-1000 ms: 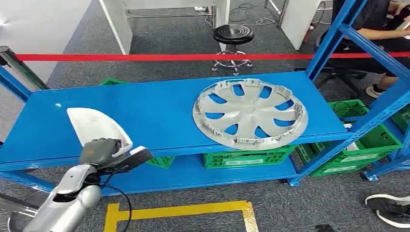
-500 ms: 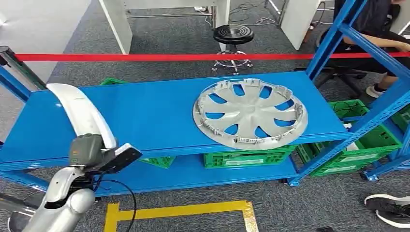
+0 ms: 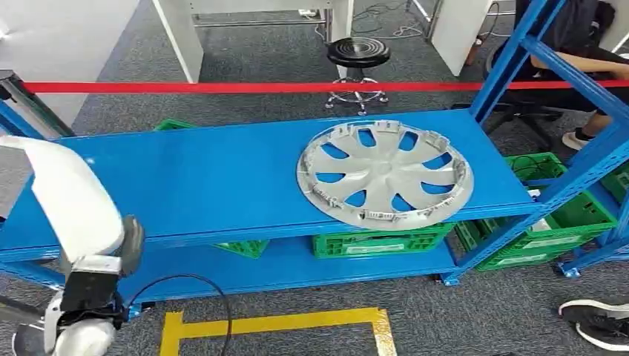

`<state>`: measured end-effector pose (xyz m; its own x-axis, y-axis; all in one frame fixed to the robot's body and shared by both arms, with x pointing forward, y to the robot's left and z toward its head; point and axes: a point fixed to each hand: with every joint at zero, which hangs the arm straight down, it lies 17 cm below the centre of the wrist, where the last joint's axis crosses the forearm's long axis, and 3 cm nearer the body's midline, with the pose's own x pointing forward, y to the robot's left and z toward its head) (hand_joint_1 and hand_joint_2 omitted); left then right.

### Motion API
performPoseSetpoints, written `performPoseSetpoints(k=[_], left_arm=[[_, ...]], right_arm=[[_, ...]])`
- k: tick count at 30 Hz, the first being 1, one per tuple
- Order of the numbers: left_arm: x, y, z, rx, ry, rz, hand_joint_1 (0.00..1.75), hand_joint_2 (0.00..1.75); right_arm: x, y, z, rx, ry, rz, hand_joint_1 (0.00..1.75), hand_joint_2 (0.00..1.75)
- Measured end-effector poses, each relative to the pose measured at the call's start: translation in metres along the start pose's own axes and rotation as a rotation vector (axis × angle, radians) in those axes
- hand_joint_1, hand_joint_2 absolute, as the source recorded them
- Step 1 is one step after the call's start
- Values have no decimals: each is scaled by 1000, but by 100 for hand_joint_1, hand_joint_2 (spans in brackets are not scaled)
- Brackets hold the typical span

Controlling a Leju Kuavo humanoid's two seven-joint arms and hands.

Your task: Take the parts from the cabinet and place them on the table.

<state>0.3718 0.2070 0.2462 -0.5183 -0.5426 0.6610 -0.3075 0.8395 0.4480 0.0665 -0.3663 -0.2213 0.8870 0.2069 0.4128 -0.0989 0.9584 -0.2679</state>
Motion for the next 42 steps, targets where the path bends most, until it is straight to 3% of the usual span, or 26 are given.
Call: performPoseSetpoints(k=[7, 18, 33, 42], left_arm=[[26, 17, 5, 81, -70, 86, 175, 175], [28, 33, 38, 125, -23, 229, 175, 175], [29, 56, 53, 165, -17, 231, 175, 175], [10, 66, 76, 157, 55, 249, 175, 175]], right_arm=[[-12, -8, 14, -7, 10, -16, 0, 175], [-14, -7, 28, 48, -31, -100, 0, 175], [-11, 0, 35, 102, -47, -142, 0, 175], [-8, 12, 34, 130, -52, -161, 0, 175]])
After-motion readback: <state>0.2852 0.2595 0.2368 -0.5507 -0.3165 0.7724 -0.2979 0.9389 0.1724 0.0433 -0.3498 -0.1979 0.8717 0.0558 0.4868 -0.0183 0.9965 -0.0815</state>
